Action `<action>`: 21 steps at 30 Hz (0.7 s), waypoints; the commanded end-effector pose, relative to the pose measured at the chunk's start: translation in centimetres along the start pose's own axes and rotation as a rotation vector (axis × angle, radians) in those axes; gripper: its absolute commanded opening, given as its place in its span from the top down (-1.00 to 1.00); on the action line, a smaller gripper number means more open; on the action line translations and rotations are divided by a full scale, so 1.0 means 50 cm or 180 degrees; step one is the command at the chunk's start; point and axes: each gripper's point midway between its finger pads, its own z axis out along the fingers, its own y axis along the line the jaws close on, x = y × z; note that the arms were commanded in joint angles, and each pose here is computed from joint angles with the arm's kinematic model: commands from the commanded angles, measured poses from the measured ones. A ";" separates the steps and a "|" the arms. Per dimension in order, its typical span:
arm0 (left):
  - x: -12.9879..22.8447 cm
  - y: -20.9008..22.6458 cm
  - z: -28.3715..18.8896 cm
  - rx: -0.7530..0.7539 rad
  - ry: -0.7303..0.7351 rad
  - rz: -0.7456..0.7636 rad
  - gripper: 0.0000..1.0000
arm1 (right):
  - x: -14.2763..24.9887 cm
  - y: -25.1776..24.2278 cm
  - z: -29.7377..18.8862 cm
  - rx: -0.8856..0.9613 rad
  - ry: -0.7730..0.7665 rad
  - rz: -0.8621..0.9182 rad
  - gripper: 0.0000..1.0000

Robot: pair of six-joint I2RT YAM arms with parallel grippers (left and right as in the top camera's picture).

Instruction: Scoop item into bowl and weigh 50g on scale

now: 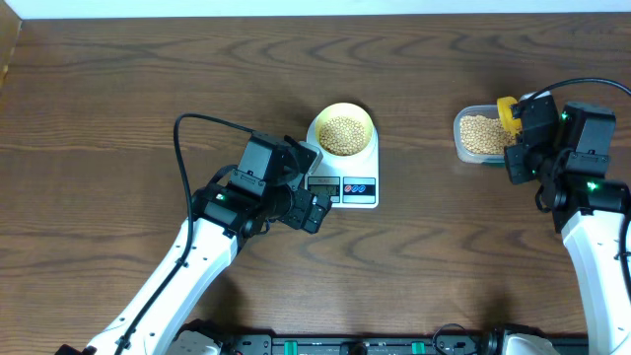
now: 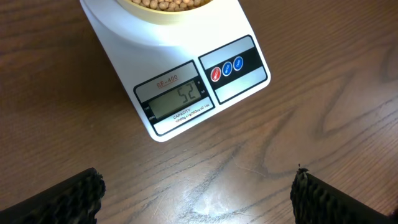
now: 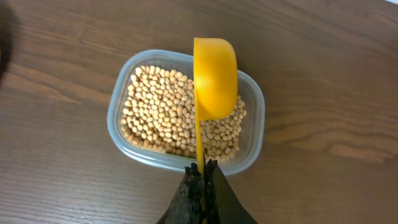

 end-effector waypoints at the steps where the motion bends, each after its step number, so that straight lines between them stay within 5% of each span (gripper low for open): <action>1: -0.008 -0.004 -0.002 0.0029 -0.0016 0.0038 -0.96 | -0.027 0.035 -0.005 -0.0322 -0.0211 -0.0044 0.98; 10: -0.008 -0.004 -0.002 0.0029 -0.0016 0.0038 -0.96 | -0.218 0.066 -0.073 -0.1131 -0.1509 0.0783 0.98; 21: -0.008 -0.004 -0.002 0.0029 -0.0016 0.0037 -0.96 | -0.322 0.008 -0.143 -0.1012 -0.2343 0.0945 0.98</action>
